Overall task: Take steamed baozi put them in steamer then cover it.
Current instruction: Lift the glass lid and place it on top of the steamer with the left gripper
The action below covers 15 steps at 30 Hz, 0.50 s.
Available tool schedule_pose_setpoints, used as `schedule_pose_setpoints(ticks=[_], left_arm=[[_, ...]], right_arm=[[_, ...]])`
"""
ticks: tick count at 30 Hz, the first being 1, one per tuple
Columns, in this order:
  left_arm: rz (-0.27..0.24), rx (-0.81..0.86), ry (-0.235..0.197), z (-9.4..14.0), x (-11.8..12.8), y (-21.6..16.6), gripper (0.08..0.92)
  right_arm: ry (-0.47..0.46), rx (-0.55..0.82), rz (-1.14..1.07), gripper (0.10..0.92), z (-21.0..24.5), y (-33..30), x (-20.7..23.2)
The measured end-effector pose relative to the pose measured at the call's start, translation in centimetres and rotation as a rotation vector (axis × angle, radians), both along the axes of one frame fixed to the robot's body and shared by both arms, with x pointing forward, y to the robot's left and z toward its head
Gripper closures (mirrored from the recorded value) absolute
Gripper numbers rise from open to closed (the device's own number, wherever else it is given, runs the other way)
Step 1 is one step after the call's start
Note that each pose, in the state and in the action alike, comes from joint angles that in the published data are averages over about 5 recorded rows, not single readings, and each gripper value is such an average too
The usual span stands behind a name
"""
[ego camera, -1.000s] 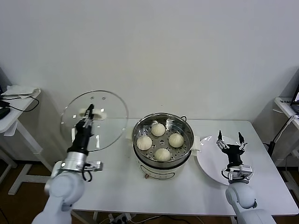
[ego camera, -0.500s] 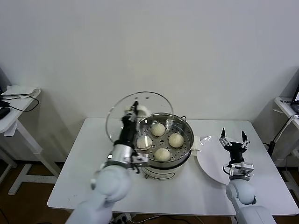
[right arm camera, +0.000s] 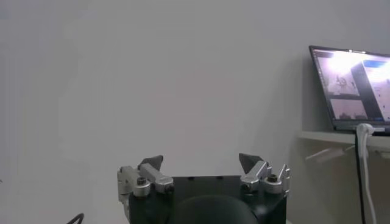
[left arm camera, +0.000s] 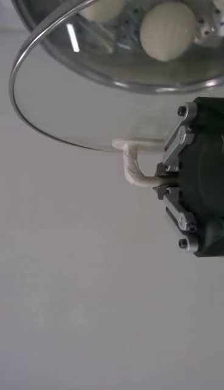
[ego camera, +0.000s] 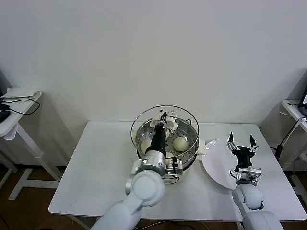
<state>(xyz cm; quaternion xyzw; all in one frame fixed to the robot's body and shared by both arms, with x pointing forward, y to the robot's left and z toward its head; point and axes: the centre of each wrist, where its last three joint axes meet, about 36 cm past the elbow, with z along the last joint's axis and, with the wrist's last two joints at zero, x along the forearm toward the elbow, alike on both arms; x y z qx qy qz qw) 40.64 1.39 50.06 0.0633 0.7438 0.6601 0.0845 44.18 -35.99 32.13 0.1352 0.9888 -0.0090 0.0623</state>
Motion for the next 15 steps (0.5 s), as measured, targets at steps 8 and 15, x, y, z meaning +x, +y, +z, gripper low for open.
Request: schedule_pose_setpoints(ticks=[8,15], left_arm=[[0.023,0.037,0.017,-1.2,0.9,-2.0,0.812],[0.040,0.065,0.039,-2.6,1.7,-3.1,0.812]], right_arm=[[-0.001,-0.001,-0.006,0.200,0.1,-0.2,0.1],[-0.004,-0.001,-0.005,0.200,0.2,-0.3,0.3]])
